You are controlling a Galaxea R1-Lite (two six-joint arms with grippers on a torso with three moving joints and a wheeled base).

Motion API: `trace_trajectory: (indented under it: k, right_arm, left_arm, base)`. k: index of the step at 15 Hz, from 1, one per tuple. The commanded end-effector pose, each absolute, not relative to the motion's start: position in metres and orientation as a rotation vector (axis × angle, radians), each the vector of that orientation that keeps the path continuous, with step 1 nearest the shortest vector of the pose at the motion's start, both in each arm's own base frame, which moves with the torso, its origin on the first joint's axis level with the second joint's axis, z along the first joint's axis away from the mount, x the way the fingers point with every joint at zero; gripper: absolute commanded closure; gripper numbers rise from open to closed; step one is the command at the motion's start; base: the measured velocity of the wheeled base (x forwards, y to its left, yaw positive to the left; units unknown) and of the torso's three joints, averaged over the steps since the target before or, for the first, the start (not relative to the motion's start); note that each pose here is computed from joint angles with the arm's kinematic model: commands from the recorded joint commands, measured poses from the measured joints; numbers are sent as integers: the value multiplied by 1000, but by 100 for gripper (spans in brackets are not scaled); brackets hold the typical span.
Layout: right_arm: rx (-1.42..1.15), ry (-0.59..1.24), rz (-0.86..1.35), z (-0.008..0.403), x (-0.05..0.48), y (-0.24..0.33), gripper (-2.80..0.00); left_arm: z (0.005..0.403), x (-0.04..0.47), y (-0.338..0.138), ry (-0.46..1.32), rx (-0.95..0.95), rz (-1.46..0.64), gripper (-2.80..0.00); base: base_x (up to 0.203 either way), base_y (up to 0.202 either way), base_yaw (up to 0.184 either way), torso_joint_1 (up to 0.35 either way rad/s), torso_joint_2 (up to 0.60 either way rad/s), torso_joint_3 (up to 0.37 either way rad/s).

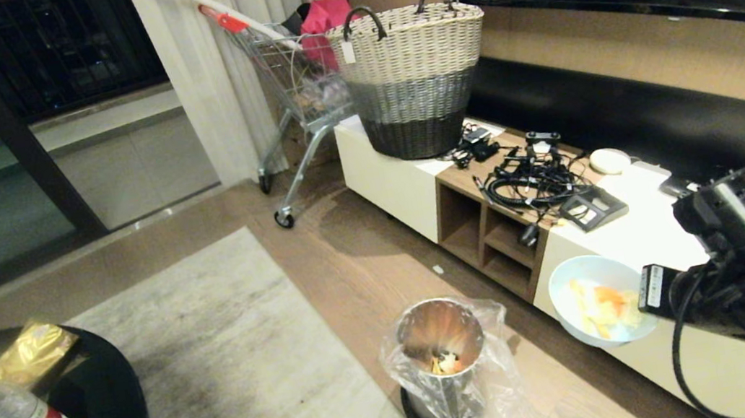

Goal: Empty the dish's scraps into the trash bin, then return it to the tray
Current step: Move the bowl over the trash can

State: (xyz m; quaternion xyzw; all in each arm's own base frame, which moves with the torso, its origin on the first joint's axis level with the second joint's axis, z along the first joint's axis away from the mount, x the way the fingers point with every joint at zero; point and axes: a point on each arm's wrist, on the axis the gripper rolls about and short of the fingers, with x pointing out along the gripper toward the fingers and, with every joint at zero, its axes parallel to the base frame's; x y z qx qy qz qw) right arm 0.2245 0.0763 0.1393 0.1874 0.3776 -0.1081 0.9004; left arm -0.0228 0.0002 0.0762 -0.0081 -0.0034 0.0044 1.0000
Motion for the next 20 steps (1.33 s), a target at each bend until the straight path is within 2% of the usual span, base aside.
trace_trajectory:
  k: [1, 6, 12, 20]
  right_arm:
    - [393, 785, -229, 131, 233, 79, 0]
    - [390, 787, -227, 132, 228, 78, 0]
    - [375, 809, -236, 123, 179, 60, 0]
    - [377, 786, -238, 126, 166, 55, 0]
  left_arm:
    - [76, -23, 0, -8, -17, 9, 0]
    - [76, -23, 0, -8, -15, 9, 0]
    - [76, -23, 0, -8, -16, 9, 0]
    - [76, -23, 0, -8, -17, 9, 0]
  base:
    - [0, 0, 0, 0, 0, 0]
    - [0, 0, 0, 0, 0, 0]
    - [0, 0, 0, 0, 0, 0]
    - [0, 0, 0, 1, 0, -44]
